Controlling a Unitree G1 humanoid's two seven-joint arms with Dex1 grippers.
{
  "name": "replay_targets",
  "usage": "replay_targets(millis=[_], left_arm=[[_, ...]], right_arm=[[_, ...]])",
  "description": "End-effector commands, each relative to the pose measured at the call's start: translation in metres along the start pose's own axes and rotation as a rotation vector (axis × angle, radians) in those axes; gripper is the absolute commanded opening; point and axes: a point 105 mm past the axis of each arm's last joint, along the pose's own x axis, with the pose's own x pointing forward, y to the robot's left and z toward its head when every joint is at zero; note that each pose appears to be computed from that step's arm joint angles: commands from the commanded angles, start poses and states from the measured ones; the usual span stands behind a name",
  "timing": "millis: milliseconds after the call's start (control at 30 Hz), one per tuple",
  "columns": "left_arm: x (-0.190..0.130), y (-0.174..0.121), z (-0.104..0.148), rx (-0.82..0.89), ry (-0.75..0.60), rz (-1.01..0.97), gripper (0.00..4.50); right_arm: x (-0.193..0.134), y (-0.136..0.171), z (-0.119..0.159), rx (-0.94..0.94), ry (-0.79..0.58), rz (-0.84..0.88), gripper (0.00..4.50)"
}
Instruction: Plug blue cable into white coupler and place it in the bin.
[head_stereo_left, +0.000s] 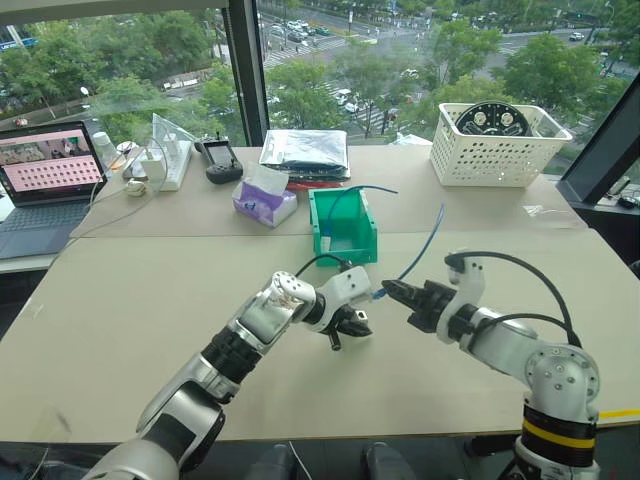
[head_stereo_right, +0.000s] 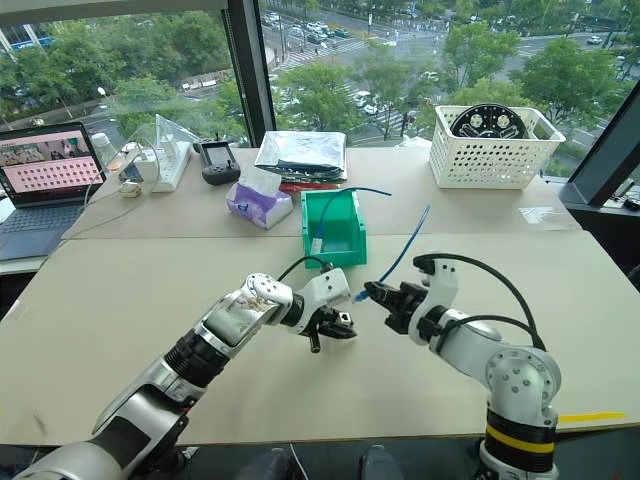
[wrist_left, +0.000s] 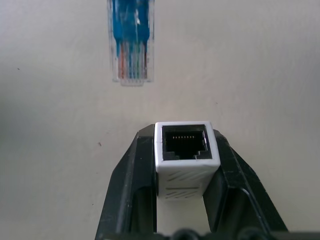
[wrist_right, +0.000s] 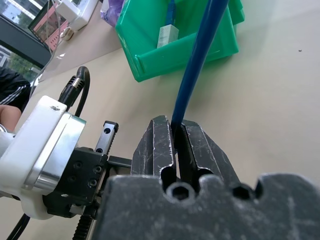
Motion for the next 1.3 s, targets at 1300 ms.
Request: replay_targets(millis=[1300], left_arm=[[0.002, 0.004, -0.001, 0.016, 0.038, 0.031, 0.70]], right_arm=[[-0.006, 0.019, -0.016, -0.146, 0.025, -0.024, 0.00]])
